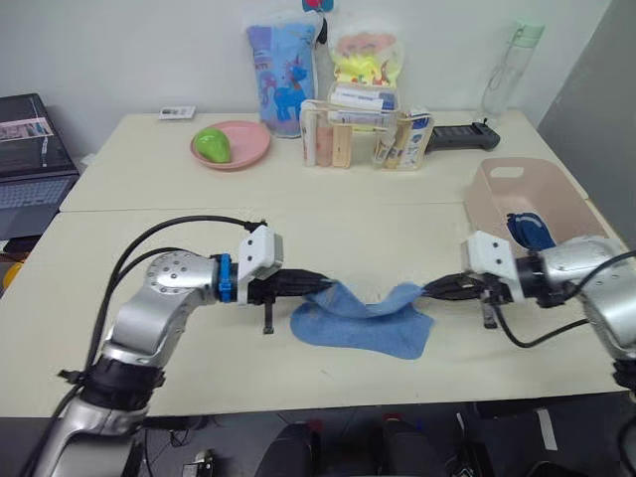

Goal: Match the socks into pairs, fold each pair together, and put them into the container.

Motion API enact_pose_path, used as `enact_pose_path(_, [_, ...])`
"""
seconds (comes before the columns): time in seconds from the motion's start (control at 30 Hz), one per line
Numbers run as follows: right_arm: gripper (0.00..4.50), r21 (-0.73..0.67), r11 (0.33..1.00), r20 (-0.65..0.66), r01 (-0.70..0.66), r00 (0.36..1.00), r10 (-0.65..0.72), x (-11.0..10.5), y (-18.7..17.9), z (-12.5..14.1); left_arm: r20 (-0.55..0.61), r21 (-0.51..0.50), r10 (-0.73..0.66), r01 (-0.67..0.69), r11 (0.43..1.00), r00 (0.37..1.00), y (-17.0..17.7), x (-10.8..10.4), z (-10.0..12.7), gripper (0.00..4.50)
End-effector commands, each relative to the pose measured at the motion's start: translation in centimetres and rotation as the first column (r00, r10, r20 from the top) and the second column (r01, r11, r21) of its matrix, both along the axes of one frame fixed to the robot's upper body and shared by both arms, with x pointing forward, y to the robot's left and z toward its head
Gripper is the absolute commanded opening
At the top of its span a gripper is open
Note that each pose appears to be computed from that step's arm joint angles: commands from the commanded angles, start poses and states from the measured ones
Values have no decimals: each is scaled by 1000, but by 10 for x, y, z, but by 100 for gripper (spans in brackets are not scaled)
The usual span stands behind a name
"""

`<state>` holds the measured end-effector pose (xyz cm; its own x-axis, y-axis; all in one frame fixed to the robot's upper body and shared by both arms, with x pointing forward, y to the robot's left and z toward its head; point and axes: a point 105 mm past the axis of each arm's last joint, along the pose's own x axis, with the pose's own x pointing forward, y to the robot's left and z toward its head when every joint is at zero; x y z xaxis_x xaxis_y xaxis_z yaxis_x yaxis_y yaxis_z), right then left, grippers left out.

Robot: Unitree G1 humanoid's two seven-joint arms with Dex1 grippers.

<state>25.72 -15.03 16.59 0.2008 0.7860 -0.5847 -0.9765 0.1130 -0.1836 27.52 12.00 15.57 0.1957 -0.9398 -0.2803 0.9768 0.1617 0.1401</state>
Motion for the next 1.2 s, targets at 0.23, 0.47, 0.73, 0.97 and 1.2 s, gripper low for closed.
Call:
enact_pose_path(0.23, [0,132,988,-366,-85,922,128,-73,28,10,-298,26,40,-34,999,954,18,-39,-16,3])
enact_pose_path(0.47, [0,79,995,-320,56,947,-28,-33,20,-20,-265,84,182,-165,983,947,13,-25,-47,3])
enact_pose_path(0.73, [0,5,994,-217,106,971,-103,12,7,-37,-213,86,270,-257,962,939,19,-3,-50,3])
enact_pose_path(0.97, [0,-43,995,-161,90,982,-96,33,8,-43,-195,101,278,-262,960,941,14,5,-52,3])
enact_pose_path(1.2, [0,-64,994,-144,88,985,-96,46,8,-41,-190,127,275,-254,959,943,11,6,-58,3])
